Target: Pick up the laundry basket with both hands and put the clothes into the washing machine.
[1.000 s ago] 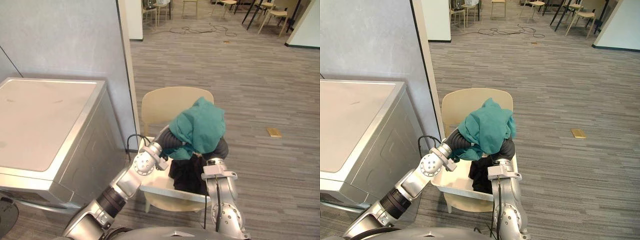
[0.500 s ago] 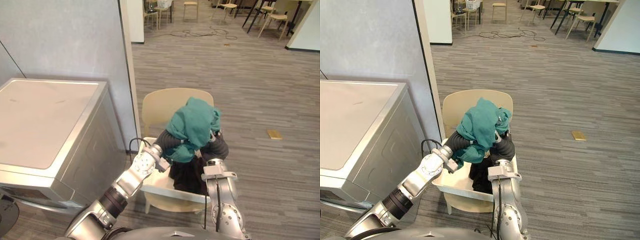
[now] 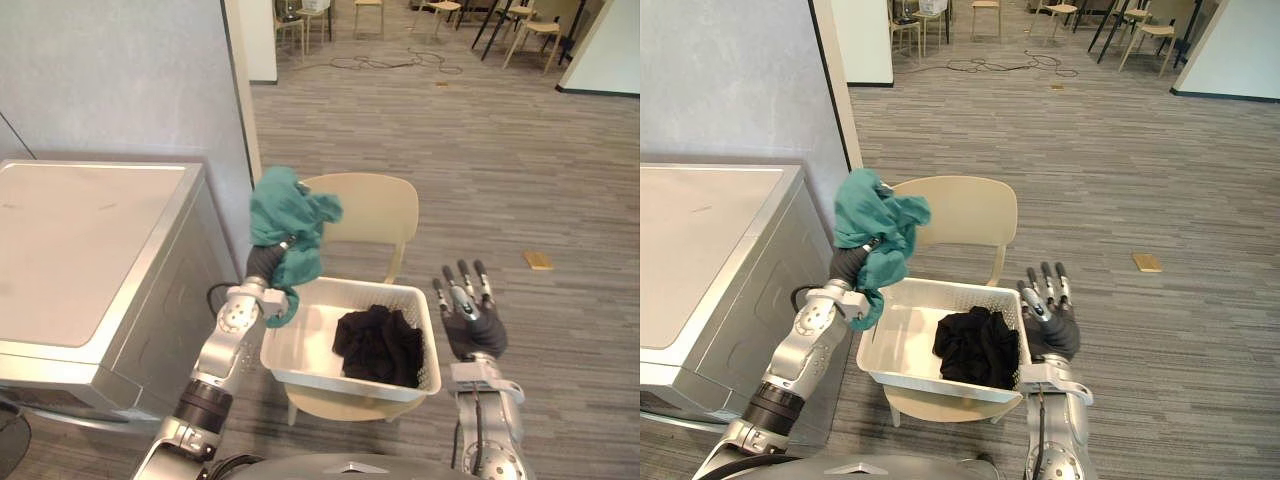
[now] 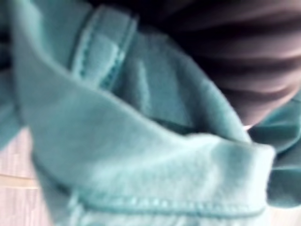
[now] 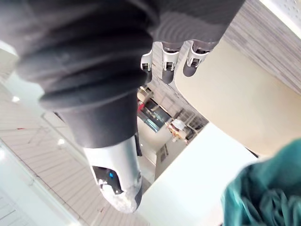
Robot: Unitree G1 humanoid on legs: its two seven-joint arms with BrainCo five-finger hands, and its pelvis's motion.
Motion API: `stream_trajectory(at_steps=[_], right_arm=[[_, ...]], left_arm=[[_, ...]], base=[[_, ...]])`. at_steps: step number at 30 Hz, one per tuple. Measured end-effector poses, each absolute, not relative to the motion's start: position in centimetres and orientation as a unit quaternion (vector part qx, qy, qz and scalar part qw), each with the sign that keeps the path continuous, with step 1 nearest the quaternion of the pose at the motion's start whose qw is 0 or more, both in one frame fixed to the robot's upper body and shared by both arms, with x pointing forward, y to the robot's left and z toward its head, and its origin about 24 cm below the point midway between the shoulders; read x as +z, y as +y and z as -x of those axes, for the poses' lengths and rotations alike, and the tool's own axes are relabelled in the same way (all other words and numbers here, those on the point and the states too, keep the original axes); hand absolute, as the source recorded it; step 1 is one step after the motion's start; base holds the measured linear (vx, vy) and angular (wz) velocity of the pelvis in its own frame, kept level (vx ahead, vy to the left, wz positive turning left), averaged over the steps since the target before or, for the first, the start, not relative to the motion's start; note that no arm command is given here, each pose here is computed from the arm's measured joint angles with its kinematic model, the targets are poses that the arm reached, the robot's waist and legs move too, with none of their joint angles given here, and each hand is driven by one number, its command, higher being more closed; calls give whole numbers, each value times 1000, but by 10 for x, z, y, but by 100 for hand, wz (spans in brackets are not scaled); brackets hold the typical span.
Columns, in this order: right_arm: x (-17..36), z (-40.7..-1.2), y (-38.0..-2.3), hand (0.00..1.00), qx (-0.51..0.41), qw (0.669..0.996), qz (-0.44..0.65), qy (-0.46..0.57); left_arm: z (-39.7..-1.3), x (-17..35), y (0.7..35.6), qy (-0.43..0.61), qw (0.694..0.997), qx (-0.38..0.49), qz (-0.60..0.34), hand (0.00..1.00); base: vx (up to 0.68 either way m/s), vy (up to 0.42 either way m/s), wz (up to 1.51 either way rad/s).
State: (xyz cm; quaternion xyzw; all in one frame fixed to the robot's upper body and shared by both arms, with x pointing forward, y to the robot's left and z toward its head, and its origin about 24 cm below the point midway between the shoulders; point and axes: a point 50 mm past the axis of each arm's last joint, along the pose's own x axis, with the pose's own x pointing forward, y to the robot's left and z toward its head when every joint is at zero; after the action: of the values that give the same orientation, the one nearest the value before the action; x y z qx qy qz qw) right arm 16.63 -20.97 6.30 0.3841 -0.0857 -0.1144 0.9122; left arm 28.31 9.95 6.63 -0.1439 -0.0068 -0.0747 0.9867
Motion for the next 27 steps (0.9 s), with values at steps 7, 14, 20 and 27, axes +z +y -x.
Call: stream_trajectory(at_steps=[7,14,20,27], right_arm=[[54,-150,-240,0,-216,898,-373,-94],[18,-141,-252,0,-285,885,-366,-33],[-15,-122,-258,0,-341,861,-378,27],[-34,-56,-300,0,-492,795,-354,35]], left_arm=[[-271,98,148,-91,972,18,214,100],[-244,121,183,-170,951,70,251,100],[-192,125,241,-228,925,192,238,100],[-112,128,301,-278,868,385,146,100]], base=[[-7,-5,-9],[0,0,0],[-10,-5,2],[3,-28,22]])
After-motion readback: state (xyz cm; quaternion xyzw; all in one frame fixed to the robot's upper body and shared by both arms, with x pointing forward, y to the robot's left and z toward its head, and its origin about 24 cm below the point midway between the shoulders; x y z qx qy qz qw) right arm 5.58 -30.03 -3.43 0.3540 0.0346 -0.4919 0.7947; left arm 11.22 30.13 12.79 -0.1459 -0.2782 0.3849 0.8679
